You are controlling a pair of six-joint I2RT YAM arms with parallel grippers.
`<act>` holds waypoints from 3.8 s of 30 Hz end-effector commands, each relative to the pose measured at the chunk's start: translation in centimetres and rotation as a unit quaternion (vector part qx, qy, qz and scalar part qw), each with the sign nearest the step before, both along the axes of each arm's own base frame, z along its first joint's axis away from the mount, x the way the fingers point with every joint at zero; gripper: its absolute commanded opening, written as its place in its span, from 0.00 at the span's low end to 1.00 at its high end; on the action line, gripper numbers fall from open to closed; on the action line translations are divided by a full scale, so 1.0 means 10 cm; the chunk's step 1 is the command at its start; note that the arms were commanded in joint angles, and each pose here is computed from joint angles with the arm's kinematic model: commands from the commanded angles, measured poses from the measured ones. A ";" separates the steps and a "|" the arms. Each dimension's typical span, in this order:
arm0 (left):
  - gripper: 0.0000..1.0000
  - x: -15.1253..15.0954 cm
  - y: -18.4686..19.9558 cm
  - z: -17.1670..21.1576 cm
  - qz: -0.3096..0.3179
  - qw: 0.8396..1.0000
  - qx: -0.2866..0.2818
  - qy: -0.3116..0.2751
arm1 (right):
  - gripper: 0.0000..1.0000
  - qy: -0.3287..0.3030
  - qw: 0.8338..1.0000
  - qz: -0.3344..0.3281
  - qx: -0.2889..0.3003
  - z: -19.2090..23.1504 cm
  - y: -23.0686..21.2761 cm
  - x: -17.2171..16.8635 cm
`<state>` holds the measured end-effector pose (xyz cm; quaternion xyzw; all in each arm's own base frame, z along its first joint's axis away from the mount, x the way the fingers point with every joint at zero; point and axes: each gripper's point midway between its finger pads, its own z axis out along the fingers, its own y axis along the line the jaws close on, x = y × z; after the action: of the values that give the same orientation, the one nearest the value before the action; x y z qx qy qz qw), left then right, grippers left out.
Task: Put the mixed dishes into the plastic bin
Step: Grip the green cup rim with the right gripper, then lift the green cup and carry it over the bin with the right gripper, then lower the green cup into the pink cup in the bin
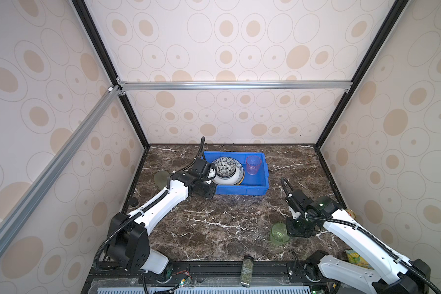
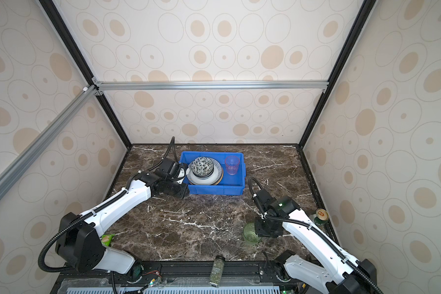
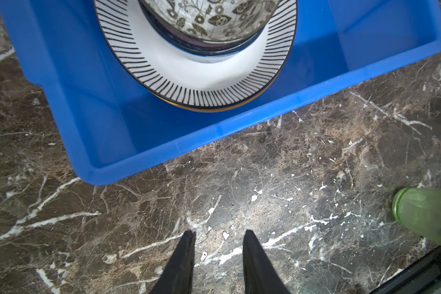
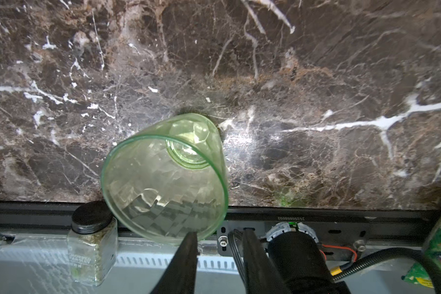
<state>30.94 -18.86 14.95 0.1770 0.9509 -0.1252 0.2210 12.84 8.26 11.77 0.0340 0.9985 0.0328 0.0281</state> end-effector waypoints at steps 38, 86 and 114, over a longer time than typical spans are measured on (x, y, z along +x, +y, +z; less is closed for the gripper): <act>0.33 0.07 0.05 0.00 -0.008 0.999 0.036 -0.008 | 0.05 0.036 0.999 -0.029 -0.007 -0.42 0.06 0.25; 0.32 0.38 0.47 0.46 0.083 0.994 0.026 -0.061 | 0.00 -0.245 0.969 0.015 0.016 1.22 0.61 2.70; 0.31 0.43 0.62 0.58 0.111 0.990 0.043 -0.073 | 0.00 -0.252 0.967 -0.019 0.033 0.86 0.71 3.60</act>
<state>35.35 -13.33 19.24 0.0999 0.9526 -0.0495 0.2830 47.74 15.72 19.97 0.0370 0.9602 0.0696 0.2681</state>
